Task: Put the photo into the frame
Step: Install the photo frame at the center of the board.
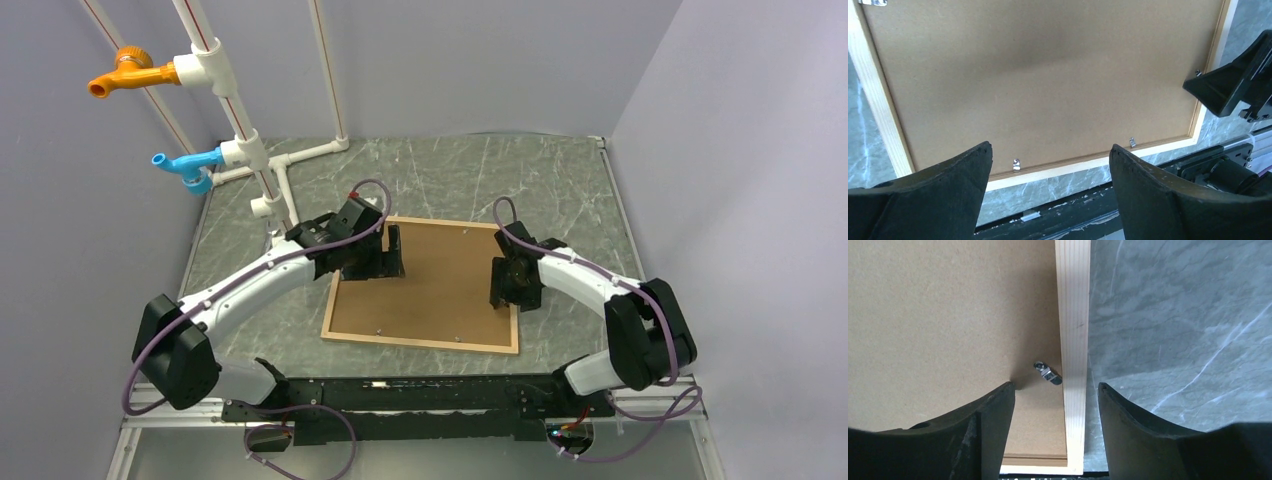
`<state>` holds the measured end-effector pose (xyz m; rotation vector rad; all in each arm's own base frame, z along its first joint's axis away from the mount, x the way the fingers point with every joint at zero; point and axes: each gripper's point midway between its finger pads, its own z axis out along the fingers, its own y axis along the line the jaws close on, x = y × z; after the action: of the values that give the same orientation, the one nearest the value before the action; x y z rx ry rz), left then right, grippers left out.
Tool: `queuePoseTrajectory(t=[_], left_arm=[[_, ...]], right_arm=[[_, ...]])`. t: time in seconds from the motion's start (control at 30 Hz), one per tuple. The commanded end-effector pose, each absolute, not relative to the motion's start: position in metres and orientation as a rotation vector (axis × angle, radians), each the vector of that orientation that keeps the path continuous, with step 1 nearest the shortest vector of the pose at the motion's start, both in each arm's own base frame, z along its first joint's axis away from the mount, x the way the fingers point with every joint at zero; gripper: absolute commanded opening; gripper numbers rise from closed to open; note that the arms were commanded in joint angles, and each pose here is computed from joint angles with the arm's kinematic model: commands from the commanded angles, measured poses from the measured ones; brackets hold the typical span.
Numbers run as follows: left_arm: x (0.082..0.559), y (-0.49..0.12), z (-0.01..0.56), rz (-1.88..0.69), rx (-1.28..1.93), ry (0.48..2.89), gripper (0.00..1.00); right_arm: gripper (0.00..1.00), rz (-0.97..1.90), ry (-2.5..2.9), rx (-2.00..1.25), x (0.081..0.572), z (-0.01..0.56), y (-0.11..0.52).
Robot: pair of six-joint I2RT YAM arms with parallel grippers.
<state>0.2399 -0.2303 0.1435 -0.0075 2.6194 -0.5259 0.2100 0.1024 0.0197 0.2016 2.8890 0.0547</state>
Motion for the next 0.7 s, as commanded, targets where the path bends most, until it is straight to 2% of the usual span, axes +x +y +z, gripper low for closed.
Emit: queuePoseTrajectory(t=[0.0, 0.13, 0.23, 0.3, 0.5, 0.67], left_arm=[[0.240, -0.248, 0.145, -0.592, 0.017, 2.617, 0.89], [0.240, -0.251, 0.142, -0.584, 0.039, 2.628, 0.89], [0.239, -0.251, 0.140, -0.574, 0.046, 2.637, 0.88], [0.239, -0.251, 0.139, -0.570, 0.049, 2.638, 0.88], [0.239, -0.251, 0.137, -0.567, 0.050, 2.645, 0.88], [0.239, -0.250, 0.134, -0.553, 0.047, 2.653, 0.88]], right_arm=[[0.63, -0.111, 2.839, 0.222, 0.228, 0.023, 0.087], [0.59, -0.145, 2.836, 0.204, 0.237, 0.022, 0.087], [0.44, -0.132, 2.853, 0.192, 0.238, 0.018, 0.090], [0.42, -0.122, 2.866, 0.183, 0.235, 0.015, 0.091], [0.41, -0.075, 2.882, 0.162, 0.231, 0.015, 0.096], [0.48, -0.027, 2.871, 0.139, 0.231, 0.026, 0.100]])
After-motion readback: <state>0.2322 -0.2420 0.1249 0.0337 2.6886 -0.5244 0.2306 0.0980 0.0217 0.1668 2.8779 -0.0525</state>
